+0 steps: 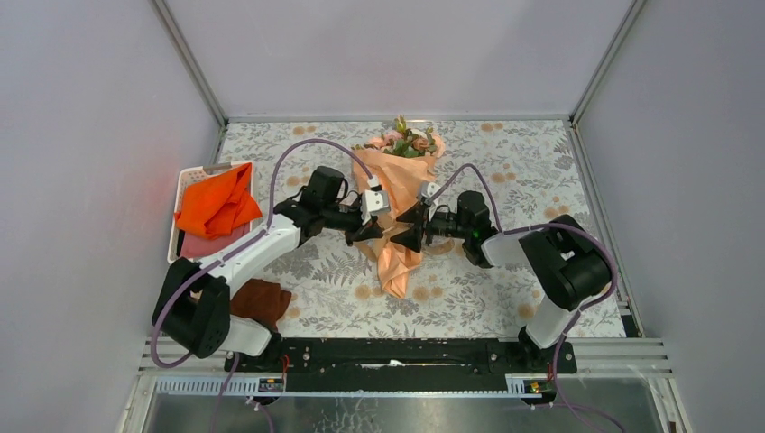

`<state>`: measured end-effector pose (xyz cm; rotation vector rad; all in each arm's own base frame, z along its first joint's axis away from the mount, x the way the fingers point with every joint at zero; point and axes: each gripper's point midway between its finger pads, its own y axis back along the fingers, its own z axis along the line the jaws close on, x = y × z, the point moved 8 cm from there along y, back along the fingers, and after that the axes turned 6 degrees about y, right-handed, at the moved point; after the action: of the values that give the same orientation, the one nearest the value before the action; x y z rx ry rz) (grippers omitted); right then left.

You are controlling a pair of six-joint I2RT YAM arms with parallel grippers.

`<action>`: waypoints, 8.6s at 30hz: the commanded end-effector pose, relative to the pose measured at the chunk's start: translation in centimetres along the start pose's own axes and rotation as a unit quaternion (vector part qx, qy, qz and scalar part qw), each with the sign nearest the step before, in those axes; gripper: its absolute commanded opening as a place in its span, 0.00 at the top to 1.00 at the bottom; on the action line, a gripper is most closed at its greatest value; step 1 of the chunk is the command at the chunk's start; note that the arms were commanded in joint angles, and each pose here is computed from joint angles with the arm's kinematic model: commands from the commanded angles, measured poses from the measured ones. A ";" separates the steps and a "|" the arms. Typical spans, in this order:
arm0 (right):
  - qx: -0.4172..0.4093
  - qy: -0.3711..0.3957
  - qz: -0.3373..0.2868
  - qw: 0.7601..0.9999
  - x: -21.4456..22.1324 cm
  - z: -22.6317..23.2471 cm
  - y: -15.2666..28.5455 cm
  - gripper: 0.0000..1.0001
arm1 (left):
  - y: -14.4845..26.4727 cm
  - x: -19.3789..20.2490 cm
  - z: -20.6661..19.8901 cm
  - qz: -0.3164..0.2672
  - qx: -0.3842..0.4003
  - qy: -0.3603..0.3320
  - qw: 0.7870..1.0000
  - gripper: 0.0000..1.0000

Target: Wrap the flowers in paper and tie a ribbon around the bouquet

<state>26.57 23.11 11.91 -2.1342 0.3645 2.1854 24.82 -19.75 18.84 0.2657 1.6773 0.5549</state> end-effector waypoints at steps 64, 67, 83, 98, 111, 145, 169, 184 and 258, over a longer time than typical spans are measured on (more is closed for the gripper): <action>0.080 -0.072 -0.005 0.994 -8.0 -1.8 -2.0 1.00 | -1.6 2.2 4.8 -0.137 0.001 0.053 0.989 0.09; 0.079 -0.072 -0.003 0.994 -7.8 -1.9 -2.1 1.00 | -2.7 1.8 6.0 -0.162 -0.014 0.102 0.982 0.06; 0.052 -0.081 -0.010 0.995 -7.8 -1.7 -2.6 1.00 | -6.0 3.3 9.0 -0.163 -0.102 0.105 0.976 0.56; 0.077 -0.093 -0.003 0.993 -7.7 -2.2 -2.5 1.00 | -6.3 4.2 5.9 -0.155 -0.008 0.018 0.988 0.43; 0.071 -0.093 0.000 0.993 -7.7 -2.1 -2.5 1.00 | -6.3 2.5 7.6 -0.201 -0.093 0.012 0.975 0.39; 0.338 -0.356 0.325 0.808 -0.2 -4.0 8.8 0.33 | -5.6 3.6 5.6 -0.193 -0.074 -0.041 0.978 1.00; 0.355 -0.281 0.351 0.820 0.3 -5.1 8.2 1.00 | -5.6 4.1 4.7 -0.186 -0.051 -0.082 0.978 1.00; 0.192 -0.139 0.094 0.967 -17.3 -5.8 -5.9 1.00 | -5.4 5.3 2.9 -0.166 -0.029 -0.188 0.967 1.00; 0.023 -0.084 0.087 0.992 -6.6 -2.9 -1.3 1.00 | 5.1 6.1 13.0 0.036 -0.333 0.127 0.934 0.27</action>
<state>29.53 24.19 16.04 -1.8993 0.6659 2.4940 33.38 -13.60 16.93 -0.0635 1.4343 0.7510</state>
